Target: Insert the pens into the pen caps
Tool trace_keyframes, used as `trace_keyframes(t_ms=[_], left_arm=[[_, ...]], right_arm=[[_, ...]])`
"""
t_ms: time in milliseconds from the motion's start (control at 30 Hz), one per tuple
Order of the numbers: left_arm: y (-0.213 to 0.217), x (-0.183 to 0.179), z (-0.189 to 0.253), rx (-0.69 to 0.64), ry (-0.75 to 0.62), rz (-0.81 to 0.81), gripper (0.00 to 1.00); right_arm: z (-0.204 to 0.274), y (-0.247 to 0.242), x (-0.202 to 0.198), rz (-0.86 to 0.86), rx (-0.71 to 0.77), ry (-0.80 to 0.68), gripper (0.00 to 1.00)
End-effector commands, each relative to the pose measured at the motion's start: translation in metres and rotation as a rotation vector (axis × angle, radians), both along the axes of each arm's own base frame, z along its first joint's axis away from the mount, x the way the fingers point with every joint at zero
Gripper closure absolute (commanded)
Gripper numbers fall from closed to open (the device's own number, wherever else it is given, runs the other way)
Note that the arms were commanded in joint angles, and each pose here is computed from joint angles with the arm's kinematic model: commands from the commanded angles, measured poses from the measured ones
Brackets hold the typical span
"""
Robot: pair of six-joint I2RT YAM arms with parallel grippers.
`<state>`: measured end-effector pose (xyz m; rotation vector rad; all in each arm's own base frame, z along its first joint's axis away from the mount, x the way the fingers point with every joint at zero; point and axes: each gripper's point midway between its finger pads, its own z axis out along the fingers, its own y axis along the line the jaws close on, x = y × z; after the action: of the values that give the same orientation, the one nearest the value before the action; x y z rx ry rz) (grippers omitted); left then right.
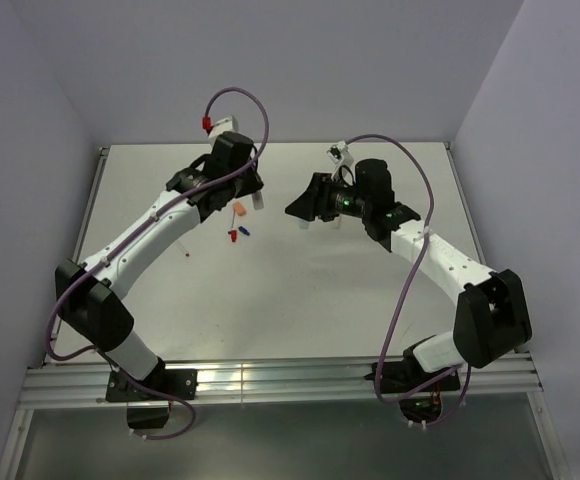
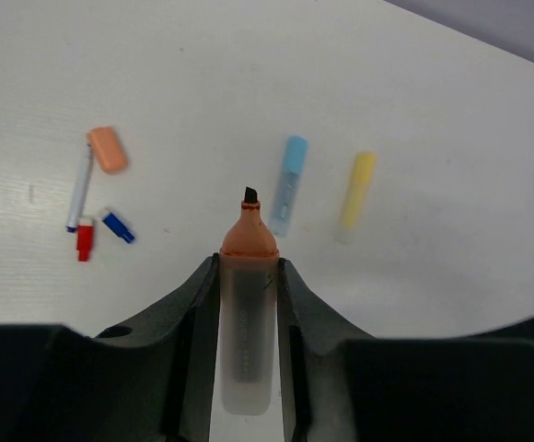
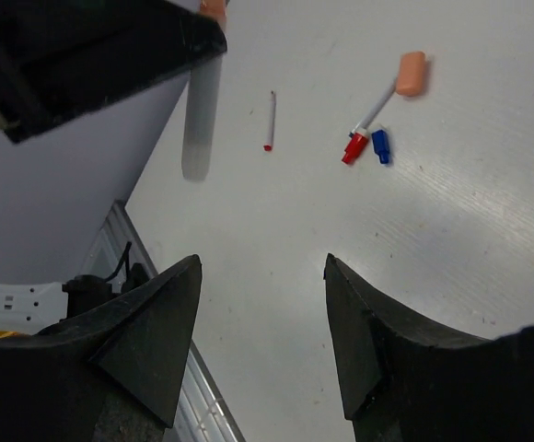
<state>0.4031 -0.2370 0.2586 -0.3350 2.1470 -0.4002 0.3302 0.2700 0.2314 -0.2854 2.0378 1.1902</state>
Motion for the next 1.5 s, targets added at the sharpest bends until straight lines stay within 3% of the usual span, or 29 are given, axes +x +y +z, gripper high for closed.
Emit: trace_keyframes(t_ms=[0, 267, 1033, 1133, 1233, 1333, 1367, 1467], left_arm=[[-0.019, -0.014, 0.015, -0.058, -0.033, -0.001, 1.00], [-0.053, -0.035, 0.043, -0.075, -0.081, -0.062, 1.00], [-0.090, -0.059, 0.038, -0.154, -0.082, -0.109, 1.00], [-0.093, -0.062, 0.035, -0.171, -0.077, -0.109, 1.00], [-0.095, -0.064, 0.032, -0.175, -0.072, -0.113, 1.00], [-0.096, -0.066, 0.032, -0.187, -0.077, -0.120, 1.00], [-0.093, -0.065, 0.034, -0.185, -0.085, -0.112, 0.99], [-0.084, -0.061, 0.043, -0.163, -0.114, -0.083, 0.82]], right_arm=[[0.035, 0.011, 0.001, 0.018, 0.074, -0.097, 0.36], [0.041, 0.020, 0.001, 0.002, 0.114, -0.093, 0.38], [0.043, 0.034, 0.012, -0.073, 0.143, -0.065, 0.55], [0.042, 0.035, 0.012, -0.072, 0.149, -0.058, 0.61], [0.040, 0.035, 0.012, -0.077, 0.144, -0.055, 0.76], [0.039, 0.032, 0.013, -0.093, 0.130, -0.053, 1.00], [0.037, 0.031, 0.013, -0.099, 0.120, -0.056, 1.00], [0.037, 0.027, 0.009, -0.105, 0.104, -0.059, 1.00]])
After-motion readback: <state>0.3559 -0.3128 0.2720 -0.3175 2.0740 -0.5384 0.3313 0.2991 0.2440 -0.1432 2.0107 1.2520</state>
